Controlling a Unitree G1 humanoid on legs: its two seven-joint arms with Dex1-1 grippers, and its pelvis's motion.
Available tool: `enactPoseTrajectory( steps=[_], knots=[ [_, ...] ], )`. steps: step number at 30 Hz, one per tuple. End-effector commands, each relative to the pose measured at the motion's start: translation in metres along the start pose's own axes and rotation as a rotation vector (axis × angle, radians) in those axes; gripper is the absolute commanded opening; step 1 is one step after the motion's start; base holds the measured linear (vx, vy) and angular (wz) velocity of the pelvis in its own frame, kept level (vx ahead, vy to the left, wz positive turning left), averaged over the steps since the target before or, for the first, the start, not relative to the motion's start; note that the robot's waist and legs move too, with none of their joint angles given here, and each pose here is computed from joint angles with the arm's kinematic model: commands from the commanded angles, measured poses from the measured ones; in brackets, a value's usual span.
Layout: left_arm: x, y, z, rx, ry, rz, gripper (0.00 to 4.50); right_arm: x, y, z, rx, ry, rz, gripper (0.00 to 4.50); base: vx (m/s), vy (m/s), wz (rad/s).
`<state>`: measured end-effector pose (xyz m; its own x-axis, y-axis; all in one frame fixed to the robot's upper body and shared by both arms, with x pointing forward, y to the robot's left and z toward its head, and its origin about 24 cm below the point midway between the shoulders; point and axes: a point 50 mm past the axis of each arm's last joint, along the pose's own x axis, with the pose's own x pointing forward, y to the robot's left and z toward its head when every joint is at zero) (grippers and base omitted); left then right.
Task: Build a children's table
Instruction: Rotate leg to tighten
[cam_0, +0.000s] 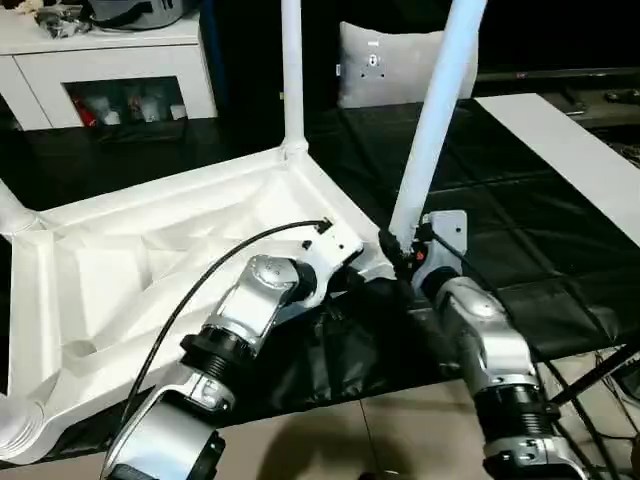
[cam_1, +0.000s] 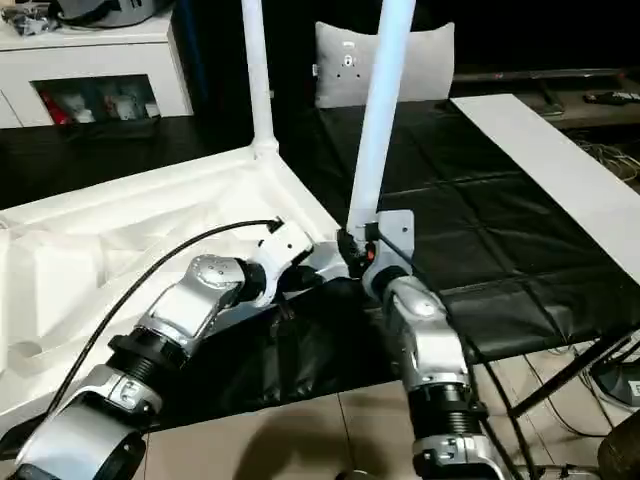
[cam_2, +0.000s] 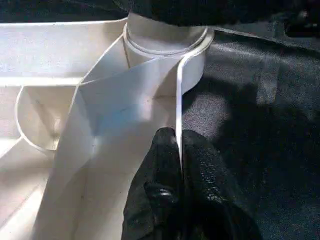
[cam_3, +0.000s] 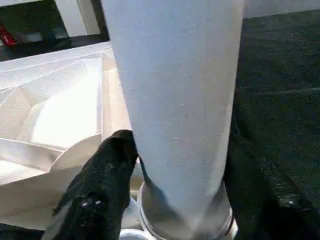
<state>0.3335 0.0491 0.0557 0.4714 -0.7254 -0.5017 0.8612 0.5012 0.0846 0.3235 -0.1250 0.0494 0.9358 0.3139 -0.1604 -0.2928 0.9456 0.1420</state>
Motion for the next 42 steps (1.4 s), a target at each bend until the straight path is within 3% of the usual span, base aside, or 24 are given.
enactPoseTrajectory(
  steps=[1, 5, 8, 11, 15, 24, 27, 33, 42],
  knots=[
    [0.000, -0.005, 0.025, 0.081, -0.095, -0.025, 0.00, 0.002, 0.014, -0.002, -0.005, 0.002, 0.068, 3.09, 0.000, 0.000, 0.00],
    [-0.006, 0.001, 0.014, 0.119, -0.060, -0.043, 0.00, -0.006, -0.001, 0.004, -0.019, -0.050, 0.084, 3.42, 0.000, 0.000, 0.00],
    [-0.017, 0.007, 0.001, 0.191, -0.036, -0.125, 0.00, -0.021, -0.015, 0.010, -0.089, -0.056, 0.227, 3.61, 0.000, 0.000, 0.00],
    [-0.022, 0.010, -0.005, 0.217, -0.013, -0.170, 0.00, -0.031, -0.021, 0.011, -0.161, -0.020, 0.347, 3.95, 0.000, 0.000, 0.00],
    [-0.034, 0.013, -0.015, 0.292, 0.028, -0.304, 0.00, -0.048, -0.035, 0.015, -0.242, 0.061, 0.555, 3.98, 0.000, 0.000, 0.00],
    [-0.050, 0.009, -0.023, 0.432, 0.085, -0.591, 0.00, -0.066, -0.036, 0.016, -0.311, 0.200, 0.945, 3.98, 0.000, 0.000, 0.00],
    [-0.054, 0.007, -0.024, 0.457, 0.107, -0.657, 0.00, -0.067, -0.035, 0.013, -0.324, 0.233, 1.022, 3.69, 0.000, 0.000, 0.00],
    [-0.056, 0.003, -0.026, 0.505, 0.143, -0.762, 0.00, -0.069, -0.025, 0.011, -0.267, 0.296, 1.188, 3.21, 0.000, 0.000, 0.00],
    [-0.056, 0.004, -0.025, 0.519, 0.145, -0.788, 0.00, -0.071, -0.019, 0.008, -0.243, 0.334, 1.278, 2.40, 0.000, 0.000, 0.00]
  ],
)
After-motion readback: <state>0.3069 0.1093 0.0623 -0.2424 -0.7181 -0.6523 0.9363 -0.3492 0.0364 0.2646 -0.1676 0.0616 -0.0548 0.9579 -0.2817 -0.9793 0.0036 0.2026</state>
